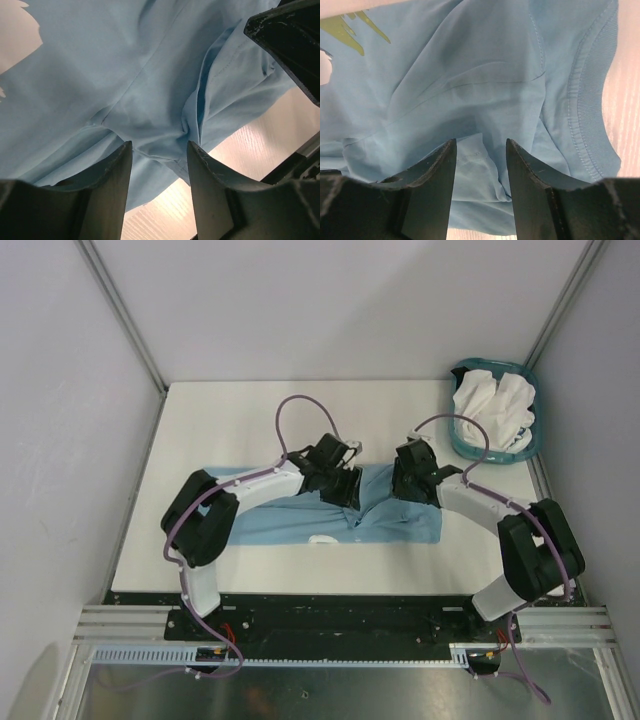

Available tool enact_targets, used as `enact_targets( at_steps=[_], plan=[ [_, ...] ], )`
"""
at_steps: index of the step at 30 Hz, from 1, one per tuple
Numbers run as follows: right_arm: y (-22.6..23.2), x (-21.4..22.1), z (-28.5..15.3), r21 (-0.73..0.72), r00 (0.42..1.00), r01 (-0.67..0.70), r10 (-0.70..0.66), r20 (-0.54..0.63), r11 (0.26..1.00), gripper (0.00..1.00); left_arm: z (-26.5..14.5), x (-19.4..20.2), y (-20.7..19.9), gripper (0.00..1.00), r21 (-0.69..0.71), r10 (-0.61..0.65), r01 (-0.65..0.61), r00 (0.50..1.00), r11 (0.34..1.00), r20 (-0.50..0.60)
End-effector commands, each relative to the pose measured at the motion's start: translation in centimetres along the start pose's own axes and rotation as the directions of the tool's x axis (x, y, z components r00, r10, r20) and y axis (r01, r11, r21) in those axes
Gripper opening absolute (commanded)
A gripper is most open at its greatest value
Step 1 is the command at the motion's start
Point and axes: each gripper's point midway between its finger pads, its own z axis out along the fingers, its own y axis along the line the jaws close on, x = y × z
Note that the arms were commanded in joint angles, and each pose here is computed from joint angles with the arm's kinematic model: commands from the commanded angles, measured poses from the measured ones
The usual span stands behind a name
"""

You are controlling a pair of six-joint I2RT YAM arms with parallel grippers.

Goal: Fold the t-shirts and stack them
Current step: Fold the other side of the tshirt into a rectangle

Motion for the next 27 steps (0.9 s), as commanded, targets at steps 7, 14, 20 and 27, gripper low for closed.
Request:
enact_targets(
  at_steps=[7,14,20,27],
  plan=[
    [0.6,0.8,1.6,-0.009,0.999,0.030,-0.030,-0.020,1.000,0.45,0.6,-0.6,-1.6,0.49,-0.017,0.099,-0.098,0.995,0.995,0.027],
    [0.7,1.3,0.8,0.005,0.998,0.052,-0.052,-0.023,0.999,0.27,0.6,0.4,-1.3,0.41,-0.029,0.102,-0.102,0.995,0.994,0.010],
    [0.8,2.1,-1.1,0.008,0.997,0.069,-0.069,-0.022,0.998,0.15,0.5,1.1,-1.0,0.34,-0.039,0.106,-0.106,0.994,0.994,-0.002],
    [0.3,4.4,-3.2,-0.006,0.998,0.055,-0.055,-0.041,0.998,0.11,0.5,1.9,-0.6,0.28,-0.046,0.105,-0.106,0.994,0.993,-0.021]
  ],
)
